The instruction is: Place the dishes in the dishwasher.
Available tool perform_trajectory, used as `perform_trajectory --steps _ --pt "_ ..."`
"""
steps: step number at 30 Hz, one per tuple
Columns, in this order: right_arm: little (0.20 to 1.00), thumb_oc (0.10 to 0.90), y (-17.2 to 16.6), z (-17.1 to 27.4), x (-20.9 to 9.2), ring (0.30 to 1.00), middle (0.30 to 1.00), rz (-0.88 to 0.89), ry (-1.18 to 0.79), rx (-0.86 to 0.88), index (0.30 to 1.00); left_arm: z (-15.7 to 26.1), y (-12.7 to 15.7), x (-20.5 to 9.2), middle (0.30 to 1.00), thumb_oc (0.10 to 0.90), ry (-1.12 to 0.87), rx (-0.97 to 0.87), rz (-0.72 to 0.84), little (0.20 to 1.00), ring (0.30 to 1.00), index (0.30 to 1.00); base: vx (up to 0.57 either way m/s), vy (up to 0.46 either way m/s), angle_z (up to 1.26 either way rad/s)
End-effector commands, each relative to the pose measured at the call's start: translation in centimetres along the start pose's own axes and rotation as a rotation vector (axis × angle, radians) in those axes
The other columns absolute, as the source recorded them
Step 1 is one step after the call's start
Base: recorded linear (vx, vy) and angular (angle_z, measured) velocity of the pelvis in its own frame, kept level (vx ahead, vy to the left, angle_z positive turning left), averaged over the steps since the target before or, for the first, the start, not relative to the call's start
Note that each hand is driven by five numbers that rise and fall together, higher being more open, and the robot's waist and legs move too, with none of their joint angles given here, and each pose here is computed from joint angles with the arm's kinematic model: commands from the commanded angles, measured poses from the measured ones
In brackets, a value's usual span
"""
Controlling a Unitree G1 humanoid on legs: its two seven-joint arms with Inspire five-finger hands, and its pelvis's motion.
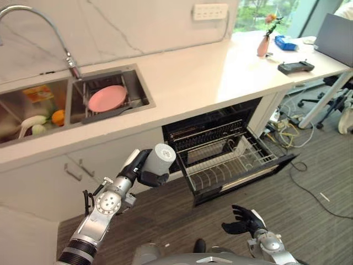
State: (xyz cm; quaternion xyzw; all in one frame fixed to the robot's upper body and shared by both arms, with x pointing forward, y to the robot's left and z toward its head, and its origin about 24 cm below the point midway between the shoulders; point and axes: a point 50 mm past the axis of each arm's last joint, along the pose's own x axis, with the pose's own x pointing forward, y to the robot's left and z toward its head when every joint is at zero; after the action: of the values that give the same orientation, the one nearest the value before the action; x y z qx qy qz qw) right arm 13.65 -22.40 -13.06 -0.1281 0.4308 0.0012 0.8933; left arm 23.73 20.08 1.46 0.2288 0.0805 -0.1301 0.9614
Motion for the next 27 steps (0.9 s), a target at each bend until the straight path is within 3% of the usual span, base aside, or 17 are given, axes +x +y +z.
perform_trajectory --steps 1,14,19,27 --pt "0.900 0.800 -1.7 1.7 0.5 0.900 0.900 -0.049 -0.063 -0.048 0.900 5.2 2.0 1.2 0.300 0.400 -0.274 0.000 0.093 0.300 0.300 0.300 0.14 0.171 -0.40" --pt "0.900 0.800 -3.3 0.4 0.0 0.900 0.900 -0.158 -0.033 0.115 0.900 6.1 2.0 2.1 0.300 0.400 -0.304 0.030 0.083 0.300 0.300 0.300 0.14 0.345 -0.40" --pt "0.900 0.800 -5.6 4.0 0.1 0.900 0.900 -0.252 -0.174 0.187 0.900 6.4 3.2 2.2 0.300 0.400 -0.309 0.019 0.129 0.300 0.300 0.300 -0.04 0.219 -1.06" --pt "0.900 0.800 -9.3 8.0 -2.8 0.900 0.900 -0.365 -0.441 0.242 0.900 7.4 3.4 3.2 0.300 0.400 -0.343 -0.006 0.165 0.300 0.300 0.300 0.05 -0.006 -0.38"
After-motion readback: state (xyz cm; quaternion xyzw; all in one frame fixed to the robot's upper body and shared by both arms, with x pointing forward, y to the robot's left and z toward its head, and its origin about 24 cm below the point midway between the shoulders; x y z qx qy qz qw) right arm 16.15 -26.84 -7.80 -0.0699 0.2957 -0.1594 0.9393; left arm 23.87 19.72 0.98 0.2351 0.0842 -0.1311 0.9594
